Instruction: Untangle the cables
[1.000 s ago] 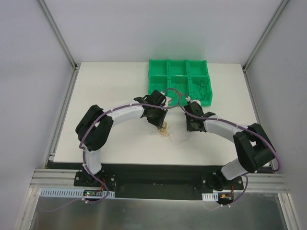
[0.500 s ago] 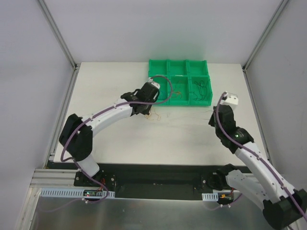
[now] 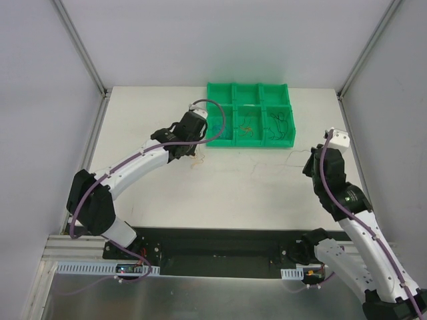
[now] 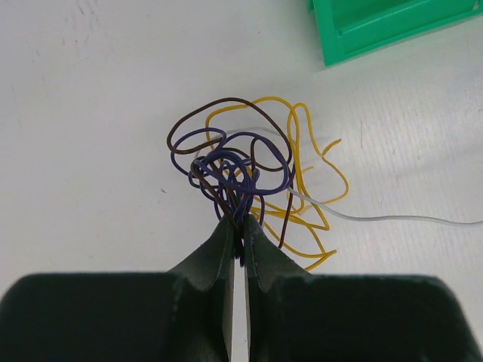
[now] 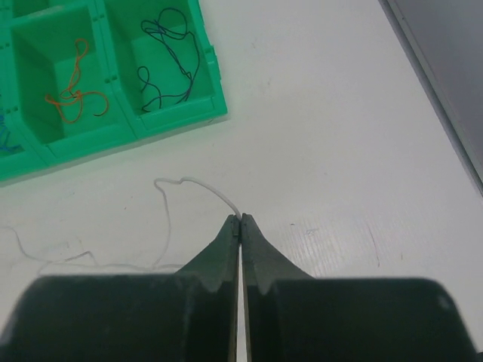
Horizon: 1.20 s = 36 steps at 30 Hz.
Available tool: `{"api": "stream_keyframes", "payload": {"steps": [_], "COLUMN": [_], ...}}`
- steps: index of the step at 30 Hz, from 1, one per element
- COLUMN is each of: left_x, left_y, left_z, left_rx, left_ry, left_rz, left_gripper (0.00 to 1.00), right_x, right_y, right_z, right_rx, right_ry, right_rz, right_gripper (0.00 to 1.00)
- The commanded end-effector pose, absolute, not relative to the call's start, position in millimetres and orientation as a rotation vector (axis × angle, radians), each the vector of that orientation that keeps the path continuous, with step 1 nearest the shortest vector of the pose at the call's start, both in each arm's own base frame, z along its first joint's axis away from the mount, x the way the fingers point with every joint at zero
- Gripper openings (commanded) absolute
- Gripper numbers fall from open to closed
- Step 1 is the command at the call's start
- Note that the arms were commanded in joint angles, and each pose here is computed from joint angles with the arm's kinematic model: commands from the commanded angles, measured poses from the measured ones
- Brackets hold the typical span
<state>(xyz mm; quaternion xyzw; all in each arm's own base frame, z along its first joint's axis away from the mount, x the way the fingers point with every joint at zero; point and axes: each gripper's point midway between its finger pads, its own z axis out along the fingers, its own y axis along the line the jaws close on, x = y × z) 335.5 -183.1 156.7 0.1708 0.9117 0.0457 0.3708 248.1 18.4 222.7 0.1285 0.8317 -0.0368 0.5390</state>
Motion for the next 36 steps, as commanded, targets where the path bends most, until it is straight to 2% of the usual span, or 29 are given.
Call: {"api": "stream_keyframes", "payload": {"steps": [1, 2, 5, 6, 12, 16, 19, 24, 32, 36], "left_x": [332, 330, 325, 323, 299, 250, 227, 213, 205, 204], "left_y": [-175, -176, -183, -186, -219, -264, -277, -290, -302, -308], "left_z": [182, 183, 191, 196, 241, 283, 297, 289, 268, 259], "left_rx": [0.437, 0.448, 0.466, 0.472, 0.567, 0.78, 0.849, 0.942, 1.037, 1.065], "left_ry": [2.282, 2.282, 2.265, 2.252, 2.034, 1.75, 1.626, 1.607, 1.672, 1.714], "left_rz": [0.106, 0.092, 0.012, -0.023, -0.389, -0.792, -0.93, -0.993, -1.033, -1.043], "left_gripper": [0.0, 0.07, 0.53, 0.6, 0.86, 0.99, 0.99, 0.97, 0.81, 0.77], "right_x": [251, 251, 252, 252, 245, 229, 221, 209, 198, 191], "right_y": [27, 29, 57, 70, 153, 200, 222, 254, 276, 282], "right_z": [258, 263, 275, 278, 270, 265, 263, 270, 294, 308], "right_rx": [0.206, 0.197, 0.038, -0.025, -0.354, -0.517, -0.587, -0.686, -0.753, -0.739], "right_ry": [1.936, 1.926, 1.924, 1.932, 2.004, 2.013, 2.005, 1.985, 1.909, 1.878], "right_rz": [-0.032, -0.017, 0.115, 0.177, 0.598, 0.866, 0.931, 1.016, 1.12, 1.187], "right_gripper": [0.01, 0.01, 0.01, 0.01, 0.01, 0.01, 0.01, 0.01, 0.01, 0.01]}}
